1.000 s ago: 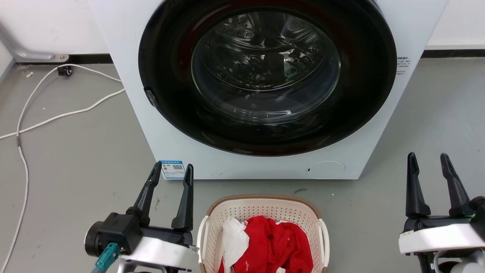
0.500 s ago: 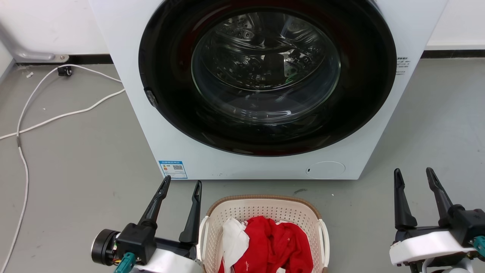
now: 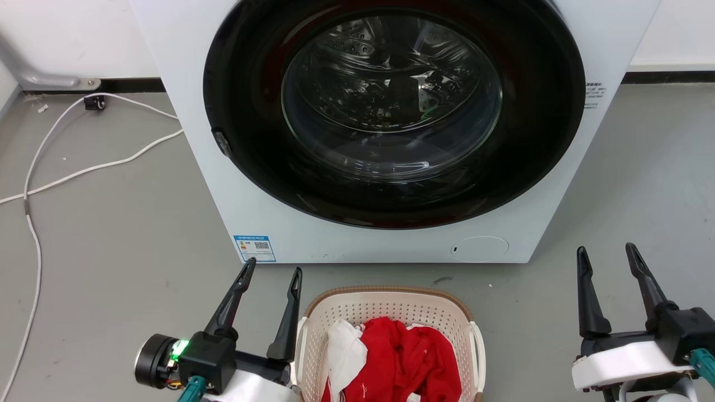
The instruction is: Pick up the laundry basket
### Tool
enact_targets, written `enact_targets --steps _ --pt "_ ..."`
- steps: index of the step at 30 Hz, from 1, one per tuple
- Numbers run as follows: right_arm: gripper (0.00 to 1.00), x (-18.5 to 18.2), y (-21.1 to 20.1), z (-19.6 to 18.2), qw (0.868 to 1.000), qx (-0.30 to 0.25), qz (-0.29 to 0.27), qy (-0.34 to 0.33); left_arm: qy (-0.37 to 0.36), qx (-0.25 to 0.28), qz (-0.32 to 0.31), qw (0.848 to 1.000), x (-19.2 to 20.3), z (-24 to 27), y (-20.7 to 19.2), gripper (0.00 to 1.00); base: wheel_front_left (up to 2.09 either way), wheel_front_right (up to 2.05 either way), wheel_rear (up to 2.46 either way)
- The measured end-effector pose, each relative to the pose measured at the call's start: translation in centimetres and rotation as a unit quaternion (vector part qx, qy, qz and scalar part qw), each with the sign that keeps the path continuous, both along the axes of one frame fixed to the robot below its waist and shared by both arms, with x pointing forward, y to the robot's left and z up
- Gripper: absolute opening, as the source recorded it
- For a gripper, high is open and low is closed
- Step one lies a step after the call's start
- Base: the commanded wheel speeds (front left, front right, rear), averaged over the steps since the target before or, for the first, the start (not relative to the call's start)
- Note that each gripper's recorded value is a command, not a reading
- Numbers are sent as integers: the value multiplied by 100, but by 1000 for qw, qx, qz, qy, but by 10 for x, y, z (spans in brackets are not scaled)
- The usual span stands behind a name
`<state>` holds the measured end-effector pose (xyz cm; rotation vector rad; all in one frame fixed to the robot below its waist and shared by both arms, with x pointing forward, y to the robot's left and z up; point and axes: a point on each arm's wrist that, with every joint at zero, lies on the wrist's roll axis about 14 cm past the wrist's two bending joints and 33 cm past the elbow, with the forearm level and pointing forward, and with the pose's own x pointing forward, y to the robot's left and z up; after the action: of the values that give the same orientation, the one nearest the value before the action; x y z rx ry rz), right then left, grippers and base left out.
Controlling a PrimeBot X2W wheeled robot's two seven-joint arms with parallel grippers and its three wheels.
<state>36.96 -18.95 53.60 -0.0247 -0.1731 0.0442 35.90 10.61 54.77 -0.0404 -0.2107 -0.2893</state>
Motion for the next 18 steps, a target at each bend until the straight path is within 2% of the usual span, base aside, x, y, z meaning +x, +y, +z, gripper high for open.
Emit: enact_targets --steps 12,18 --pt "100 2 2 -3 1000 8 3 4 11 -12 10 1000 2 -5 7 100 0 0 0" --pt "100 10 1 -19 1000 7 2 29 52 -17 12 998 9 -31 8 100 0 0 0"
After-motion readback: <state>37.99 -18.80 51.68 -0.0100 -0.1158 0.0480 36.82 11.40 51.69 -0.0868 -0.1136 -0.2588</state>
